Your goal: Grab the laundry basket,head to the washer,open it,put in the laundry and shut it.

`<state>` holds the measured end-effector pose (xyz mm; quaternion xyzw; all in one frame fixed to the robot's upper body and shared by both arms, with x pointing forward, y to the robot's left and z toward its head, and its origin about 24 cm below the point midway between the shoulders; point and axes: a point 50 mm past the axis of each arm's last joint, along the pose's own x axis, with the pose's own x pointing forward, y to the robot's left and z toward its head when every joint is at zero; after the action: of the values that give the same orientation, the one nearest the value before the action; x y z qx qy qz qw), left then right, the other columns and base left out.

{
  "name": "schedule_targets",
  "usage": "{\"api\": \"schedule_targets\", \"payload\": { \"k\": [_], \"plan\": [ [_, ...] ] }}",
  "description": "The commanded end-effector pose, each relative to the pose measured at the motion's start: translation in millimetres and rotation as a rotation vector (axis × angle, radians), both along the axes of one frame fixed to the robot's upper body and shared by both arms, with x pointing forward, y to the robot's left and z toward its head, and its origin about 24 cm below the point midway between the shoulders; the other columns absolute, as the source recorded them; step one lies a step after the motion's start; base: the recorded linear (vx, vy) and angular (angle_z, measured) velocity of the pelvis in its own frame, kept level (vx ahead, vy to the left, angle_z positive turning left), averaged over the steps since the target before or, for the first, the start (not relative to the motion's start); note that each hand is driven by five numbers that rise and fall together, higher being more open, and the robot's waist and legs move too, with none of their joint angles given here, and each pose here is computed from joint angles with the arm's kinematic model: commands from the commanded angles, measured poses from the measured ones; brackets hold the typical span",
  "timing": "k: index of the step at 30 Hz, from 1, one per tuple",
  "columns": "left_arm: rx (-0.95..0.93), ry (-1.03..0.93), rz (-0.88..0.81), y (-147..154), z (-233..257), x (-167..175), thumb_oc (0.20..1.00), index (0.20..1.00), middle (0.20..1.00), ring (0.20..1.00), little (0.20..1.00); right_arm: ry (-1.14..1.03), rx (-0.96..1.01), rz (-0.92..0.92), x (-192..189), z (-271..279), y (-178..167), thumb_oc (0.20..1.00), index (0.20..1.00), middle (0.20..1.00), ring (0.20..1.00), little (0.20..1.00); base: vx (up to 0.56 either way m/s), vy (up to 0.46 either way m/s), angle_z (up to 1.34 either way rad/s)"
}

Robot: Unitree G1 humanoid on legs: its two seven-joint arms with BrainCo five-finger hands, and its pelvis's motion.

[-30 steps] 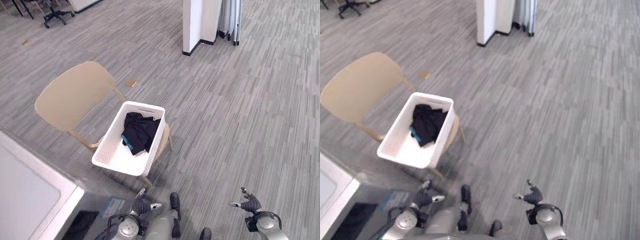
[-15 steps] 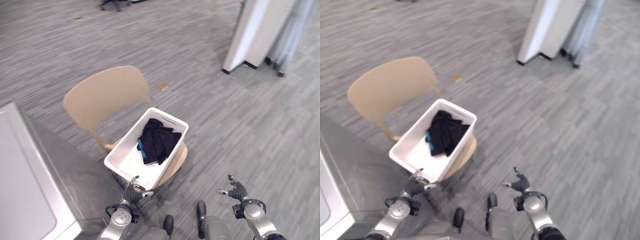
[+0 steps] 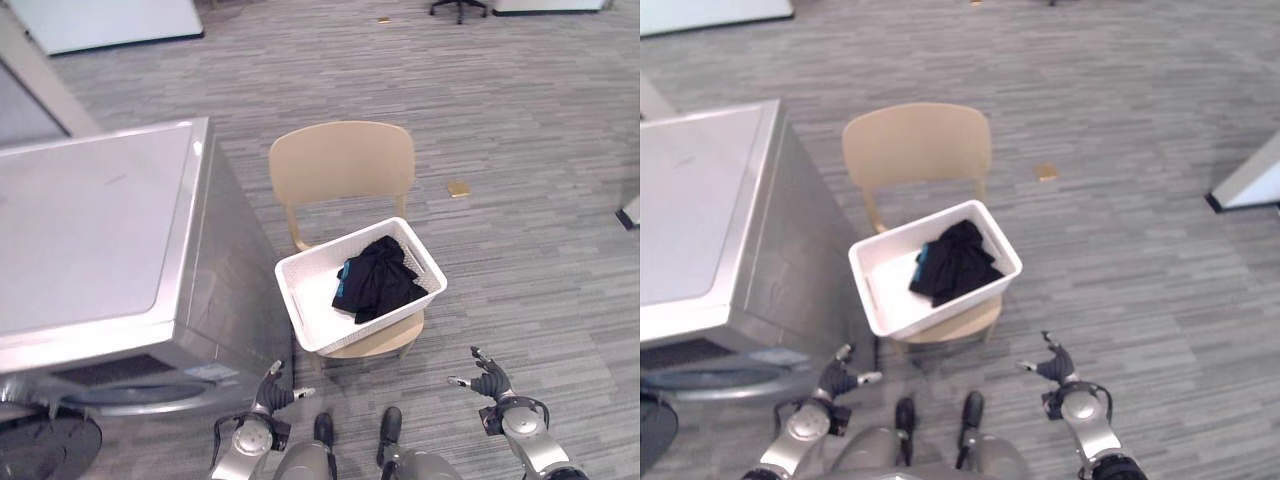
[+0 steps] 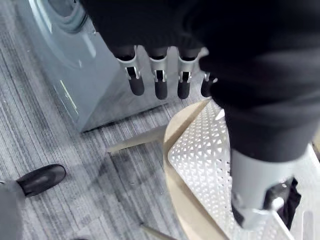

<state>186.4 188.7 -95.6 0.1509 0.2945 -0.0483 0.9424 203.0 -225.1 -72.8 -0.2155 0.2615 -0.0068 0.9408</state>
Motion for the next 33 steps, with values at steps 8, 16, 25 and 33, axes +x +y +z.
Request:
{"api": "schedule_targets", "payload": {
  "k": [8, 16, 25, 33],
  "plan": [
    [0.095, -0.008, 0.079, 38.9, 2.4, -17.5, 1.000, 1.000, 1.000, 1.000, 1.000, -0.363, -0.555, 0.358, 60.0, 92.3, -12.5, 1.000, 1.000, 1.000, 1.000, 1.000, 0.12, 0.046, 0.23],
    [0.098, -0.032, 0.094, 42.1, 4.1, -14.5, 1.000, 1.000, 1.000, 1.000, 1.000, -0.299, -0.828, 0.506, 98.3, 98.9, -13.7, 1.000, 1.000, 1.000, 1.000, 1.000, 0.00, 0.001, 0.01],
    [0.072, -0.072, 0.125, 41.8, 7.5, -3.1, 1.000, 1.000, 1.000, 1.000, 1.000, -0.164, -1.075, 0.454, 132.5, 105.5, -37.6, 1.000, 1.000, 1.000, 1.000, 1.000, -0.08, -0.021, 0.27],
    [0.009, -0.169, 0.122, 27.5, 21.3, 18.2, 1.000, 1.000, 1.000, 1.000, 1.000, -0.088, -1.223, 0.204, 144.8, 139.7, -85.4, 1.000, 1.000, 1.000, 1.000, 1.000, -0.06, 0.001, 0.28]
  ]
}}
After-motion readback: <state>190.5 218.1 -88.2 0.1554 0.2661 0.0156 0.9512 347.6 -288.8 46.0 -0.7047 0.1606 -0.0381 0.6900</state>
